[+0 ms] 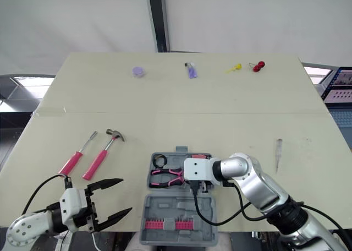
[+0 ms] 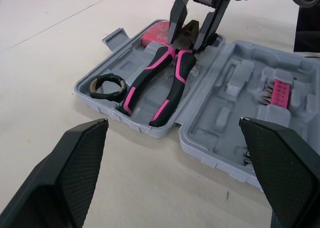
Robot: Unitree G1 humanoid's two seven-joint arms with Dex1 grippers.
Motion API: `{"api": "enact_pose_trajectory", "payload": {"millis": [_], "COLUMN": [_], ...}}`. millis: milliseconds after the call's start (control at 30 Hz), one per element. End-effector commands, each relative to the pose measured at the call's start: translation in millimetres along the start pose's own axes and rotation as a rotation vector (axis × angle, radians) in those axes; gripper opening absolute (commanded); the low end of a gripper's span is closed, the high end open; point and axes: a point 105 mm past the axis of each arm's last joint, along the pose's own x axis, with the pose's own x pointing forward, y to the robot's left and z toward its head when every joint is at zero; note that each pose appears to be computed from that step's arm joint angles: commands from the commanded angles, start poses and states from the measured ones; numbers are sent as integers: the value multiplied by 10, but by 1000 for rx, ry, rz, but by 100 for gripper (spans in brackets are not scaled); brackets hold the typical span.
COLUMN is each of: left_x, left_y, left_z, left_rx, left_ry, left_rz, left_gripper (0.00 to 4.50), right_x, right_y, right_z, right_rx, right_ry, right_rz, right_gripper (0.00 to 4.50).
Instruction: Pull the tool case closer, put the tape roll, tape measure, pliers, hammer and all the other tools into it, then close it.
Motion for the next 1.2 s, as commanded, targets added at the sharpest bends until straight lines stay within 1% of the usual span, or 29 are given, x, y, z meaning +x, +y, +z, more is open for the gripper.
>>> {"api": "enact_pose_trajectory", "payload": {"millis": [33, 100, 133, 233, 267, 333, 400, 433, 467, 600, 933, 1067, 1200], "left_x": [21, 23, 26, 39, 44, 52, 61, 67, 75, 87, 84, 86, 88], "left_y": [-15, -13, -8, 4, 6, 9, 12, 14, 15, 21, 6, 8, 12], "left_z": [57, 54, 52, 52, 53, 53, 49, 47, 47, 51, 45, 41, 37], "left_rx": [22, 22, 23, 26, 27, 29, 30, 31, 32, 36, 37, 44, 49], "left_ry": [-15, -14, -14, -16, -18, -19, -21, -21, -22, -25, -22, -18, -16], "left_rz": [-13, -14, -14, -14, -14, -13, -12, -11, -11, -8, 0, 3, 4], "left_gripper": [450, 450, 450, 450, 450, 450, 450, 450, 450, 450, 450, 450, 450], "right_x": [-47, -68, -75, -61, -43, 0, 60, 88, 141, 282, 446, 488, 537], "right_y": [8, -32, -76, -192, -224, -239, -222, -219, -194, -120, -122, -31, 55], "right_z": [121, 165, 177, 168, 206, 287, 352, 383, 375, 278, 40, -46, -152], "right_rx": [4, 15, 26, 27, 50, 84, 102, 122, 140, 181, 180, 165, 88], "right_ry": [-50, -78, -90, -113, -154, -235, -304, -342, -365, -384, -302, -258, -190], "right_rz": [8, -5, -22, -67, -80, -81, -70, -66, -50, -10, -4, 27, 42], "right_gripper": [334, 435, 444, 444, 444, 383, 306, 245, 200, 5, 1, 1, 1]}}
